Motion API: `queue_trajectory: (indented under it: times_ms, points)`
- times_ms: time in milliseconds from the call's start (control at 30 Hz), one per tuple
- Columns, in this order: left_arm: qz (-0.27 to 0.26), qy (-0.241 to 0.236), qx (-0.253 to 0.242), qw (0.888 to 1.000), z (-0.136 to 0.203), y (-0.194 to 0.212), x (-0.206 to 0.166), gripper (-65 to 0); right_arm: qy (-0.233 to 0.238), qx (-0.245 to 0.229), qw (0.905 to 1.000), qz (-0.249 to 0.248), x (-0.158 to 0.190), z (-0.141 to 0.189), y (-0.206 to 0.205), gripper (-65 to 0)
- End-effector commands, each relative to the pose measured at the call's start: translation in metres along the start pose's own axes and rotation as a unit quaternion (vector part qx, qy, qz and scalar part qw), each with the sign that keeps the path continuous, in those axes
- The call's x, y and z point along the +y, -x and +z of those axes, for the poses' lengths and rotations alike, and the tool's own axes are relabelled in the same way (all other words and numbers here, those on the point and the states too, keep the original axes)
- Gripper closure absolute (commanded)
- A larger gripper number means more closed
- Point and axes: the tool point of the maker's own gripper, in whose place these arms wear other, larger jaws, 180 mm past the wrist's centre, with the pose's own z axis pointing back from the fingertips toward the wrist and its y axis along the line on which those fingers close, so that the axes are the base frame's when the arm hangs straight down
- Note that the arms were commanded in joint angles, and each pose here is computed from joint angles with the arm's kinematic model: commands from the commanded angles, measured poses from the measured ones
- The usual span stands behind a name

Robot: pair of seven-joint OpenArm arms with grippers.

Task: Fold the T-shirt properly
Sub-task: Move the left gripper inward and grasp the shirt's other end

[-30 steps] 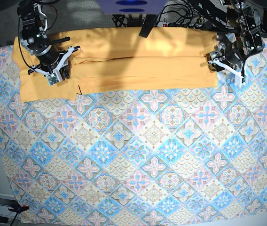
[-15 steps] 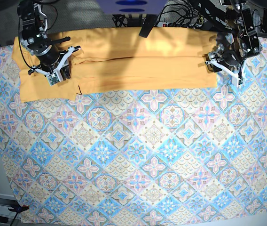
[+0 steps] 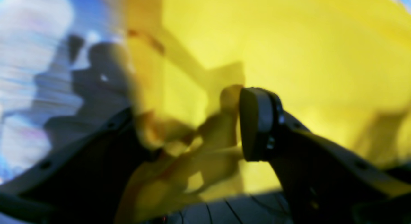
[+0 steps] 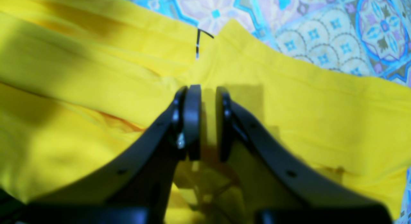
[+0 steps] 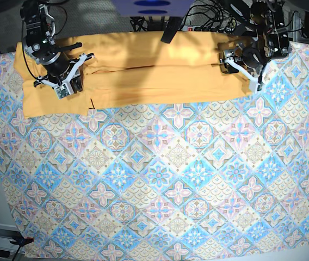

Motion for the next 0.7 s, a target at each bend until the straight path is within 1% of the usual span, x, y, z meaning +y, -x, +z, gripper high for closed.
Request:
queue_trajectory:
  times_ms: [0,133,267,333,467,567,667]
  points:
    - [-0.005,-0.01,-0.019,1.0,0.006,-0.013,0.007,-35.6,0.004,-0.016,0.9998,0.005,-0.005,0.002,-0.009,-8.2]
    - [-0.004,-0.012,-0.02,1.0,0.006,-0.014,0.008,-35.6,0.005,-0.018,0.9998,-0.005,-0.002,0.001,-0.01,-8.2]
    - [-0.003,-0.012,-0.022,1.0,0.006,-0.015,0.008,-35.1,0.002,-0.018,0.9998,-0.004,0.0,0.001,-0.01,-8.2]
    - [-0.004,-0.012,-0.025,1.0,0.006,-0.017,0.008,-30.8,0.002,-0.018,0.9998,-0.004,0.0,0.001,-0.01,-8.2]
    - [-0.003,-0.011,-0.03,0.999,0.006,-0.02,0.008,-13.2,0.003,-0.019,0.9998,-0.004,0.0,0.001,-0.01,-8.2]
    - [0.0,-0.014,-0.039,0.999,0.008,-0.028,0.011,-9.6,0.004,-0.019,0.9998,-0.004,-0.001,0.001,-0.01,-8.2]
    - [0.018,-0.03,-0.055,0.998,0.016,-0.034,0.026,-9.1,0.004,-0.019,0.9998,-0.004,-0.001,0.001,-0.01,-8.2]
